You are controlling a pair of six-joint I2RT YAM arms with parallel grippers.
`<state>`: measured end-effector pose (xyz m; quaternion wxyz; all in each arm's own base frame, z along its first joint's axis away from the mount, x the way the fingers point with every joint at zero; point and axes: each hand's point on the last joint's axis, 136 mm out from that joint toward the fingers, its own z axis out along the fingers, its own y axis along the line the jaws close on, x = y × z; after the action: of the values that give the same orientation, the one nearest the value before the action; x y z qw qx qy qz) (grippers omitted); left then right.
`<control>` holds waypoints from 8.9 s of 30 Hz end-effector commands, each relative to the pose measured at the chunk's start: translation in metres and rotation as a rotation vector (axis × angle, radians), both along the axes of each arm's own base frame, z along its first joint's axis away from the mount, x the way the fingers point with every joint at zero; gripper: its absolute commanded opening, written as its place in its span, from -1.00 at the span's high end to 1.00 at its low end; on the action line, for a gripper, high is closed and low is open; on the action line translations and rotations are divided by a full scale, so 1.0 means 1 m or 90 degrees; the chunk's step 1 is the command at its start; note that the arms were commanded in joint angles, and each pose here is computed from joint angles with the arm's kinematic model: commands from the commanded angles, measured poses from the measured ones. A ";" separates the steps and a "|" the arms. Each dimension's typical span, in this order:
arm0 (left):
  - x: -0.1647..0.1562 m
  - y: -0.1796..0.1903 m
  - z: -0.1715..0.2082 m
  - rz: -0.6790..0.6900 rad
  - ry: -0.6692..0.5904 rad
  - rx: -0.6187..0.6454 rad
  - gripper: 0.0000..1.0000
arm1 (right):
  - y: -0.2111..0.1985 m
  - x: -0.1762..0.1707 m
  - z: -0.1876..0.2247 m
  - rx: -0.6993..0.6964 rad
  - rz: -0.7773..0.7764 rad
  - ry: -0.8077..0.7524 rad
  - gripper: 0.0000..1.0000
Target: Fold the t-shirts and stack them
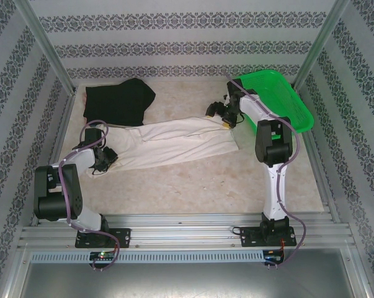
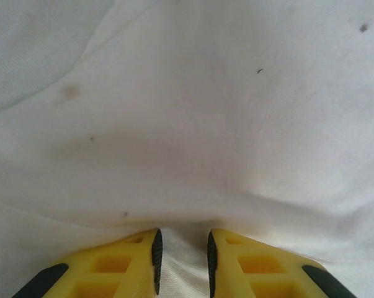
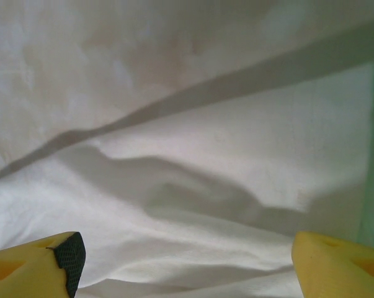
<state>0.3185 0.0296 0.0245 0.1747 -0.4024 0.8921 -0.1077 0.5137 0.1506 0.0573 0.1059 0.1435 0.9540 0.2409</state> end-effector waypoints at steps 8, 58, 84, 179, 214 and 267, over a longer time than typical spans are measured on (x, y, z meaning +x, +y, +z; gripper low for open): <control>-0.009 0.008 -0.002 0.010 0.004 0.022 0.43 | -0.007 -0.083 0.077 -0.168 0.130 -0.055 -0.78; -0.025 0.037 0.183 0.050 -0.265 -0.041 -0.64 | -0.065 -0.134 0.125 0.086 0.032 -0.213 -0.97; 0.083 -0.021 -0.016 -0.095 0.057 0.057 0.64 | 0.005 -0.111 -0.058 -0.241 0.146 0.114 0.64; -0.140 -0.238 0.025 -0.265 -0.066 -0.232 -0.21 | 0.067 -0.378 -0.008 0.162 0.244 0.132 -0.41; -0.149 -0.282 0.001 -0.292 -0.058 -0.295 0.66 | 0.094 -0.374 -0.026 0.136 0.253 0.158 0.38; 0.019 -0.221 0.141 -0.200 -0.220 -0.335 1.00 | 0.080 -0.195 0.079 0.138 0.189 0.066 1.00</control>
<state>0.3178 -0.1838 0.1525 0.1916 -0.3178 0.8426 -0.3902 0.3023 0.2290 0.1327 0.0053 0.0422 0.9386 0.3423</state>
